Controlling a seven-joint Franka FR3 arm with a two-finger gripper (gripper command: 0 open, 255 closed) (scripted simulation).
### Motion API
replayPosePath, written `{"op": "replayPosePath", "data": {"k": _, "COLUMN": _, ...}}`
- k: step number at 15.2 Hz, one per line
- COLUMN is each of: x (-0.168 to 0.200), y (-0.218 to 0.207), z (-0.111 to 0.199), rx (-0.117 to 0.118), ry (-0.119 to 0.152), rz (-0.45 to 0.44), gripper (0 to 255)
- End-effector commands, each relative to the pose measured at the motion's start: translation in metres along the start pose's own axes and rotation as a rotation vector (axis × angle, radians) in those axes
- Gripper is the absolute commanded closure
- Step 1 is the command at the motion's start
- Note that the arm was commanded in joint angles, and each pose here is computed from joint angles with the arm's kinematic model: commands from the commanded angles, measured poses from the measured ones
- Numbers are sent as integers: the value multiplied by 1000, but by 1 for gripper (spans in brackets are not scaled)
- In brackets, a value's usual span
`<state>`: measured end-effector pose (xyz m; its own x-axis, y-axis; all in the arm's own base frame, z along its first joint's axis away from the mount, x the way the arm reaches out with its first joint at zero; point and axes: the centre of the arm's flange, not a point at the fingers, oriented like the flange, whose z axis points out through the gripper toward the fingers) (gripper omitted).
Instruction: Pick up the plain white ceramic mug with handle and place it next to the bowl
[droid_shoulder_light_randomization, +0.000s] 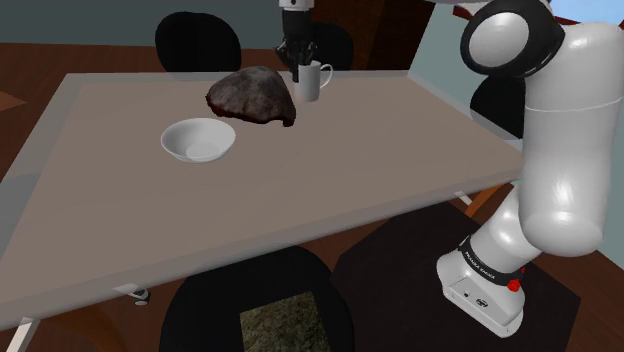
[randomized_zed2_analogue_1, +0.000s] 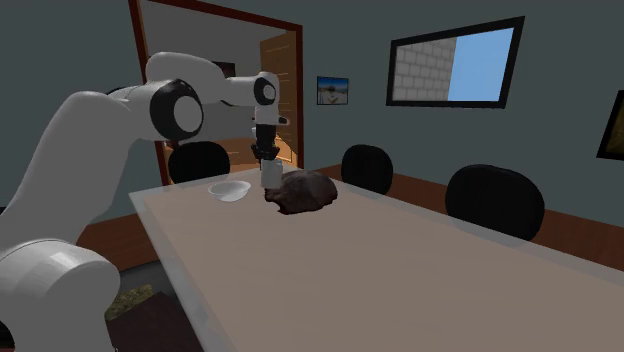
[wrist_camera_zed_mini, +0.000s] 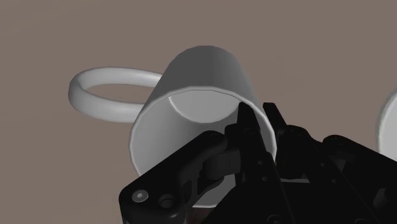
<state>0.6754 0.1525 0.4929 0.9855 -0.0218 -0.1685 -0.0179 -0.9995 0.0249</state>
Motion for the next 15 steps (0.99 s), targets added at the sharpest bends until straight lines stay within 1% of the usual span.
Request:
{"op": "replayPosePath", "data": {"k": 1, "x": 4, "y": -25, "z": 3, "rx": 0, "ry": 0, "rz": 1, "gripper": 255}}
{"op": "replayPosePath", "data": {"k": 7, "x": 8, "y": -105, "z": 7, "rx": 0, "ry": 0, "rz": 1, "gripper": 255}}
{"op": "replayPosePath", "data": {"k": 15, "x": 15, "y": -106, "z": 49, "rx": 0, "ry": 0, "rz": 1, "gripper": 255}}
